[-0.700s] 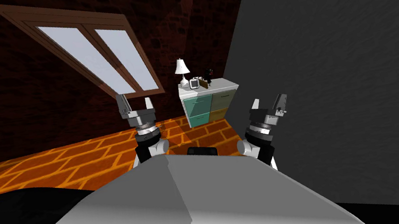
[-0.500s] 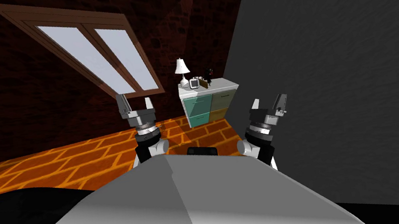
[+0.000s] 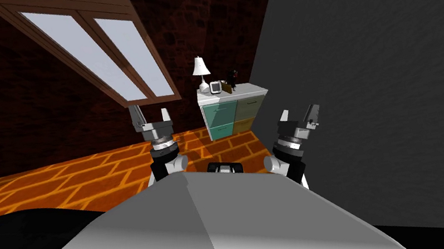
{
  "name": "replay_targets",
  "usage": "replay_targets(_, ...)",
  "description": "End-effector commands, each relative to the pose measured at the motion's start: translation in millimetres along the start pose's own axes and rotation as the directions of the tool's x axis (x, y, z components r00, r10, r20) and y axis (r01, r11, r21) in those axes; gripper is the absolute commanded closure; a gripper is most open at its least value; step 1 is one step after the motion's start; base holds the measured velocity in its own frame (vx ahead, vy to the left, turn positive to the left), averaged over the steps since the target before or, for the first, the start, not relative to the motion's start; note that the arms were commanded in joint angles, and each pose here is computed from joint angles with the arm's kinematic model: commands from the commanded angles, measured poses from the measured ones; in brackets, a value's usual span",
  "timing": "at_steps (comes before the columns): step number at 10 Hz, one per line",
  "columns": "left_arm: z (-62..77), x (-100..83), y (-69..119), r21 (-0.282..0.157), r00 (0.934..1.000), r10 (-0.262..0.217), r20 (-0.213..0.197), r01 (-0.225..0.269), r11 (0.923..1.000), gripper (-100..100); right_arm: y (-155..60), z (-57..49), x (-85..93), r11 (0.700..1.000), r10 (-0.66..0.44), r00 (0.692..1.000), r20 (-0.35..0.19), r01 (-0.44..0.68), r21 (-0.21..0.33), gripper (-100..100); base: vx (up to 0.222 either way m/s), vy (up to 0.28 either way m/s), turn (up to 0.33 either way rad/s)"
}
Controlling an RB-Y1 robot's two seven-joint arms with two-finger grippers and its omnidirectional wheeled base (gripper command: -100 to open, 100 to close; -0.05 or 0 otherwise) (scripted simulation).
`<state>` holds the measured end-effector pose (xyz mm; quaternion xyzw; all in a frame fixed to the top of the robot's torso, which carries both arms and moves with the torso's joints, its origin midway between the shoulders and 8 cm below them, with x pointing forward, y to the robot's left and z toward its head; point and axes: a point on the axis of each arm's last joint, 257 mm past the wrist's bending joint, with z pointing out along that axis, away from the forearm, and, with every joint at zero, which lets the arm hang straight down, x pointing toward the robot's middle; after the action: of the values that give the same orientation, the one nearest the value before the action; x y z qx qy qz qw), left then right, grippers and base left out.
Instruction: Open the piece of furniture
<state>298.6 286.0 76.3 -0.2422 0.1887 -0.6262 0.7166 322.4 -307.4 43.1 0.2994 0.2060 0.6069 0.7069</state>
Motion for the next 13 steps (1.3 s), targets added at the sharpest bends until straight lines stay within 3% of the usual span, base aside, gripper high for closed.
replay_targets(1,0.0,0.0,0.0,0.0,1.0,0.0,0.0,0.0,1.0,0,0.0,0.0,0.0,1.0,0.0,1.0,0.0,0.0,0.0,0,0.0,0.0,0.0)
replay_targets(2,0.0,0.0,0.0,0.0,1.0,0.0,0.0,0.0,1.0,0,0.0,0.0,0.0,1.0,0.0,1.0,0.0,0.0,0.0,0,0.0,0.0,0.0)
replay_targets(3,0.0,0.0,0.0,0.0,1.0,0.0,0.0,0.0,1.0,0,-1.8,0.4,4.2,1.0,0.015,0.999,-0.04,-0.015,0.005,-100,0.013,0.003,0.059)
replay_targets(7,-0.1,0.0,0.2,-0.001,1.0,0.0,0.0,0.0,1.0,0,-10.6,0.4,6.9,0.99,0.143,0.985,-0.099,-0.14,0.035,-100,0.032,0.002,0.118)
replay_targets(9,-0.1,0.0,0.2,-0.001,1.0,0.0,0.0,0.0,1.0,0,-13.5,0.2,5.2,0.98,0.197,0.975,-0.098,-0.194,0.045,-100,0.043,0.003,0.126)
replay_targets(13,-0.1,-0.1,0.2,-0.001,1.0,0.0,0.0,0.0,1.0,0,-23.2,-0.6,-4.6,0.928,0.371,0.927,-0.062,-0.367,0.066,-100,0.04,0.002,0.134)
